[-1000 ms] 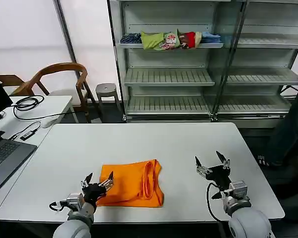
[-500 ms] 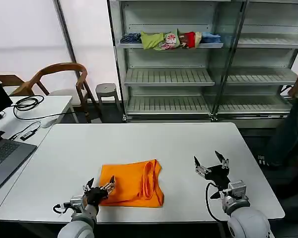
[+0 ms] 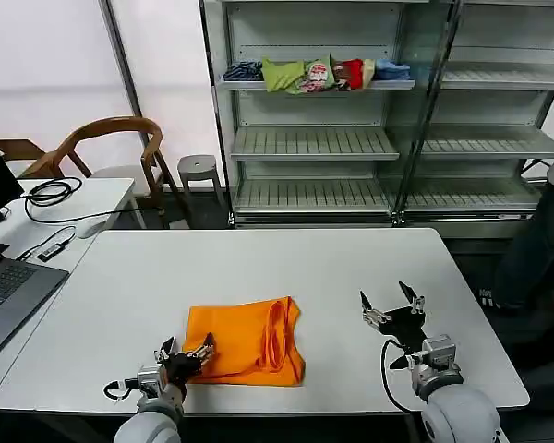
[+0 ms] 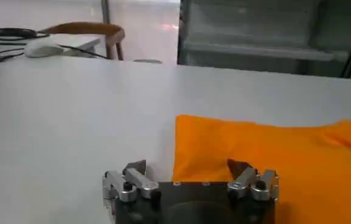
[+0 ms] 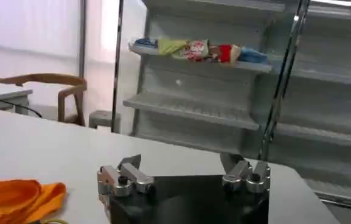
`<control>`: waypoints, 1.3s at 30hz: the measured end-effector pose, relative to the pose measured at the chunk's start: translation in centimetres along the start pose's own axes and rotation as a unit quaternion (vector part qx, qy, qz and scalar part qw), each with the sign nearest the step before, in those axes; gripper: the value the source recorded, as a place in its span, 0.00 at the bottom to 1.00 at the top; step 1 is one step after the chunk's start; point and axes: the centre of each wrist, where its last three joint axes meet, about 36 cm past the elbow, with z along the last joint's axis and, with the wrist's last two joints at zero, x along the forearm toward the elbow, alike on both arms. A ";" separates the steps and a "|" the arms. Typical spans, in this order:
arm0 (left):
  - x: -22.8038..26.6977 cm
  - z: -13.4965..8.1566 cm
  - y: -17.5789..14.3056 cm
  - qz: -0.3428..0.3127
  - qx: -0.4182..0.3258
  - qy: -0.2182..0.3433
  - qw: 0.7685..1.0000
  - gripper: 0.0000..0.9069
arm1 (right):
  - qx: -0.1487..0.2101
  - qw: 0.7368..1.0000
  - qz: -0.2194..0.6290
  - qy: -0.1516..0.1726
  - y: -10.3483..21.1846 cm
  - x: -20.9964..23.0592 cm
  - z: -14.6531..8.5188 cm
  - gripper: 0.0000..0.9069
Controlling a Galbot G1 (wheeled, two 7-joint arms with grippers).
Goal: Fold and organize the clothes.
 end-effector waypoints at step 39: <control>0.1 1.6 -1.5 0.021 -0.031 -0.002 0.999 0.02 | 0.001 1.000 -0.003 0.004 0.2 0.0 0.2 1.00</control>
